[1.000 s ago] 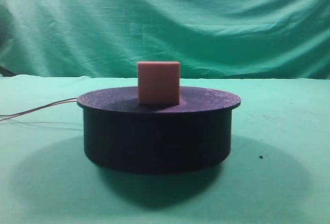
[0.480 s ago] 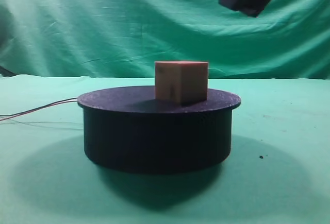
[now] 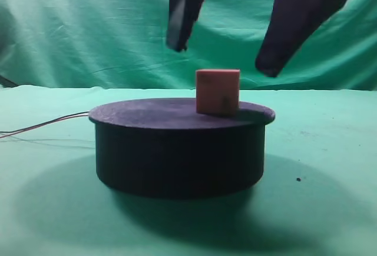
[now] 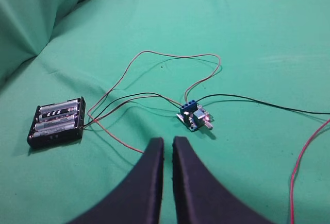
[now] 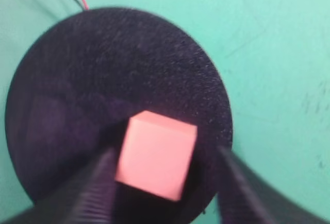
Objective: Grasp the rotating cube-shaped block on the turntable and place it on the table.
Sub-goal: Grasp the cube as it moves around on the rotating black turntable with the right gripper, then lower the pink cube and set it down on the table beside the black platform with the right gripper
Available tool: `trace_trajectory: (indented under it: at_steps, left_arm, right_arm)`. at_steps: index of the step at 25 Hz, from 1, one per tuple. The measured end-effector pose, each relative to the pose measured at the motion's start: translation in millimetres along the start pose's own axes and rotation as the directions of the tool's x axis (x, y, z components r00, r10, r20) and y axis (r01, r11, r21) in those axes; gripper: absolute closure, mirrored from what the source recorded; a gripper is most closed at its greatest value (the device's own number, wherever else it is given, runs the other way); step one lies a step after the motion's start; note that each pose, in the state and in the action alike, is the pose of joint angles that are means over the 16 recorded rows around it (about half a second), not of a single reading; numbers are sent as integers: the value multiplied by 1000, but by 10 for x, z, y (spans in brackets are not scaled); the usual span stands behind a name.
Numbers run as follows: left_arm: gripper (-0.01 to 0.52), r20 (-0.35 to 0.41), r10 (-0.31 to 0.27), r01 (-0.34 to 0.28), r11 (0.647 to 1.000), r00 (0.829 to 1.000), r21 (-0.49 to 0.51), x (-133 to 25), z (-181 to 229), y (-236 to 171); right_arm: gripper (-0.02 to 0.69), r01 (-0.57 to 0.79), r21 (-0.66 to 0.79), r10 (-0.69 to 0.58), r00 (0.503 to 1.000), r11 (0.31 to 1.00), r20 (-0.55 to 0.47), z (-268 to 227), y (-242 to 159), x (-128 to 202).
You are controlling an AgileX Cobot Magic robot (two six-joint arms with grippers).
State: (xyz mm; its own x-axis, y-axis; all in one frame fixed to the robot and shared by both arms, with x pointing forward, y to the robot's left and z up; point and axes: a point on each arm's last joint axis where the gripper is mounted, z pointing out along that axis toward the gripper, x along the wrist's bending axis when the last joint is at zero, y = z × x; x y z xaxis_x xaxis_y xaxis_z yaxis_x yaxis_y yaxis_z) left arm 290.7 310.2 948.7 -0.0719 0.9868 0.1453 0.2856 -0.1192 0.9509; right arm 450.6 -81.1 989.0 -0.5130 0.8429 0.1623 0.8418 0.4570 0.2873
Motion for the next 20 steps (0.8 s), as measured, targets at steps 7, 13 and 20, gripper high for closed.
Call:
trace_trajectory:
  at_steps: [7, 13, 20]
  left_arm:
    - [514, 0, 0, 0, 1000, 1000, 0, 0, 0, 0]
    - [514, 0, 0, 0, 1000, 1000, 0, 0, 0, 0]
    - [514, 0, 0, 0, 1000, 1000, 0, 0, 0, 0]
  right_arm:
    - [418, -2, -50, 5, 998, 999, 63, -207, 113, -155]
    - [440, -48, -64, 56, 990, 997, 127, -384, 46, -447]
    - [440, -124, -40, 129, 980, 991, 153, -243, -188, -729]
